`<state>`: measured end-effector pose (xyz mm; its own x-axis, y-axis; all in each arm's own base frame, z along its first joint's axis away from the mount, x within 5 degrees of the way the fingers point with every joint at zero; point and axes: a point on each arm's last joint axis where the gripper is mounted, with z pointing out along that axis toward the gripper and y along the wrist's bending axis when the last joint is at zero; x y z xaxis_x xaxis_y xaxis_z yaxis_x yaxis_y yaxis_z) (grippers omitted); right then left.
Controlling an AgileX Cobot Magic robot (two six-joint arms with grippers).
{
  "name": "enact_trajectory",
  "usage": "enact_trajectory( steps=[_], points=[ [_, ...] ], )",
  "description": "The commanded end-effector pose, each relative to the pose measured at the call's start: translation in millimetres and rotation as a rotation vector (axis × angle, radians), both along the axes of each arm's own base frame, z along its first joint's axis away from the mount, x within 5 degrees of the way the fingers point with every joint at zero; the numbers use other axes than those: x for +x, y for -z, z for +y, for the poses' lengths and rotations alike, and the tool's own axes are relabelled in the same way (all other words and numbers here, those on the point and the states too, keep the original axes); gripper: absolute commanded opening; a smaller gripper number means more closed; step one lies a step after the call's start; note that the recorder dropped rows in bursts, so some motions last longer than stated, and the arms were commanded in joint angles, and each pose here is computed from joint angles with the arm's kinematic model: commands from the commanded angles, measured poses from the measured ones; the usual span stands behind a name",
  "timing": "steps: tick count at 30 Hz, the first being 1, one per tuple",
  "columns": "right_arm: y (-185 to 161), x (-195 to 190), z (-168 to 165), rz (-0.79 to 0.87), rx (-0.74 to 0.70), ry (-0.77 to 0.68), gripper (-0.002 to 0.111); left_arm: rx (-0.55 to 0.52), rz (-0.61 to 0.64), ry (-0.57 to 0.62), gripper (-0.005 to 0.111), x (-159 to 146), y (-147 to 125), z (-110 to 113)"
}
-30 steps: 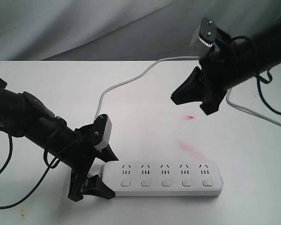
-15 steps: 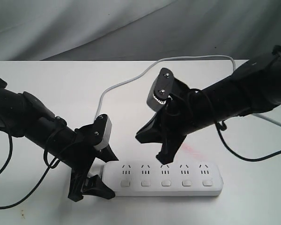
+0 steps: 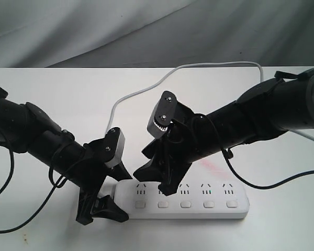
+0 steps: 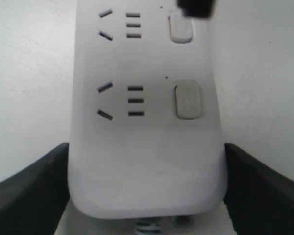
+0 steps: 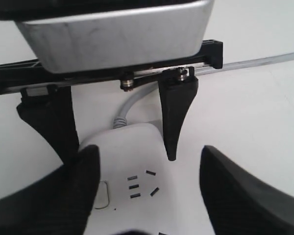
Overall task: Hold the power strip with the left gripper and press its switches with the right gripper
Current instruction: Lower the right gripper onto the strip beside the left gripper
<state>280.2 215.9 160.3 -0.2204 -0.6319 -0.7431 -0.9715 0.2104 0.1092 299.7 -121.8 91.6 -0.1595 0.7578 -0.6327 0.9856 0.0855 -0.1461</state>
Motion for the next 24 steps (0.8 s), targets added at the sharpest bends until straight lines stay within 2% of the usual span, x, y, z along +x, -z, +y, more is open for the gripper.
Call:
enact_trajectory(
  steps=[1,10,18,24],
  points=[
    [2.2,-1.7,0.7,-0.005,0.002,-0.022,0.064,0.001,-0.003,-0.001,0.052,0.9,0.4,-1.7],
    [21.3,-0.6,1.3,0.035,-0.026,-0.031,0.064,0.001,-0.003,-0.001,0.052,0.9,0.4,-1.7],
    [28.4,-0.4,2.6,-0.012,-0.032,-0.085,0.064,0.001,-0.003,-0.001,0.052,0.9,0.4,-1.7],
    [29.7,-8.9,15.3,-0.074,-0.057,-0.150,0.064,0.001,-0.003,-0.001,0.052,0.9,0.4,-1.7]
  ],
)
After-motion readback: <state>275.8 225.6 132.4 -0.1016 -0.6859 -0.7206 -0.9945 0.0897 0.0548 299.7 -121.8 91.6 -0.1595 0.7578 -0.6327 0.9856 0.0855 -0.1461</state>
